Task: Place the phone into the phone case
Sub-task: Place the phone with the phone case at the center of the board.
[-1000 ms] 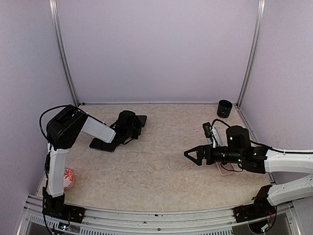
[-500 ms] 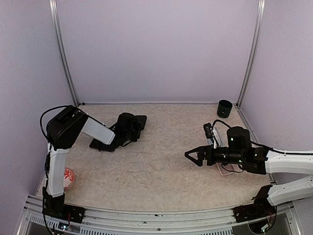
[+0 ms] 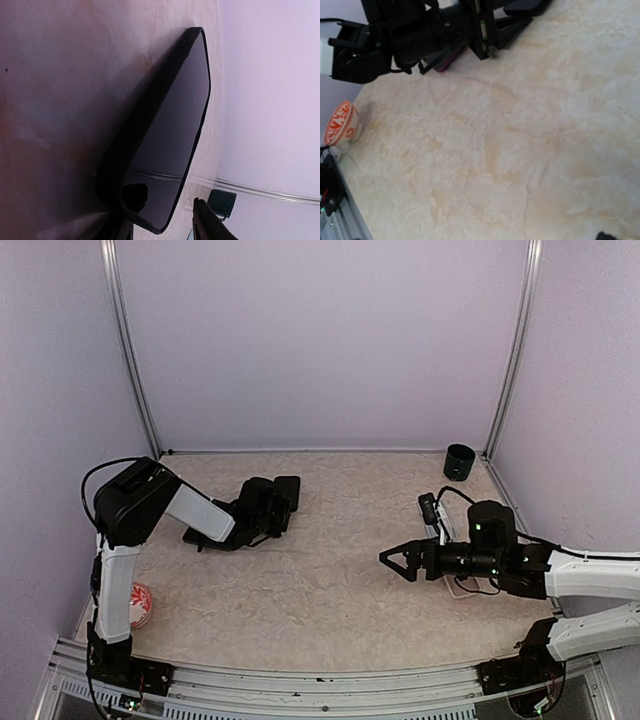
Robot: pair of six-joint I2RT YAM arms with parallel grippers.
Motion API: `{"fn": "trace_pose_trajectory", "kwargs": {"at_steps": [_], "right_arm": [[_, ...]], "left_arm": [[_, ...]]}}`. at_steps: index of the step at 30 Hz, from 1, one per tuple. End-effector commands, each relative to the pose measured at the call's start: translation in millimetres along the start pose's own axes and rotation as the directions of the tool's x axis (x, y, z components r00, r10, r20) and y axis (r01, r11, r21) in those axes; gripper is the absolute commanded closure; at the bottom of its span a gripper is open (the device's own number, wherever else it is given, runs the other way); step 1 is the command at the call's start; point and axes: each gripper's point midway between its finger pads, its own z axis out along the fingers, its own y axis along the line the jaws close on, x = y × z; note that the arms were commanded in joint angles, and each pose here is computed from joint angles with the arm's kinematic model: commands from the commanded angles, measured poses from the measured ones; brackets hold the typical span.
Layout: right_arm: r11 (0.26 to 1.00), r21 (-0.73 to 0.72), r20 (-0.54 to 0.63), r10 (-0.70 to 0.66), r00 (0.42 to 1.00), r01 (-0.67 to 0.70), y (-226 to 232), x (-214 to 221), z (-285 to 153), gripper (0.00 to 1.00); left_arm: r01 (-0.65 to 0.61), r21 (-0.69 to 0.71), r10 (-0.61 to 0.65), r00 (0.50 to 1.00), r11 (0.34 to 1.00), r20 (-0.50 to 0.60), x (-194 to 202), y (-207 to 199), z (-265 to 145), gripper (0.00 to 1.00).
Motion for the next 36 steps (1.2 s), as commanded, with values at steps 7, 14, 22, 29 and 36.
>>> {"fn": "trace_pose_trajectory", "kwargs": {"at_steps": [7,14,22,29,36], "right_arm": [[1.000,-0.015,0.042,0.016,0.999,-0.015,3.7,-4.8,-15.2,0.00],[0.993,0.103,0.017,0.058,0.998,-0.060,-17.6,2.4,-16.8,0.00],[0.959,0.273,0.073,0.053,0.996,-0.071,-43.5,-7.5,-30.6,0.00],[0.956,0.286,0.149,0.021,0.989,-0.063,-44.1,-19.5,-42.9,0.00],[0.969,0.243,0.152,0.001,0.988,-0.038,-35.4,-19.1,-48.0,0.00]], "left_arm": [[-0.028,0.055,0.029,0.999,0.998,-0.021,9.6,-24.2,-10.7,0.57],[-0.072,0.031,0.072,0.997,0.997,-0.003,5.2,-21.3,-29.1,0.53],[-0.092,0.050,0.094,0.995,0.995,-0.037,13.0,-26.8,-47.4,0.51],[-0.154,0.074,0.159,0.986,0.985,-0.055,16.0,-40.7,-68.7,0.48],[-0.347,0.063,0.351,0.934,0.936,-0.064,11.2,-55.2,-99.4,0.37]]}}
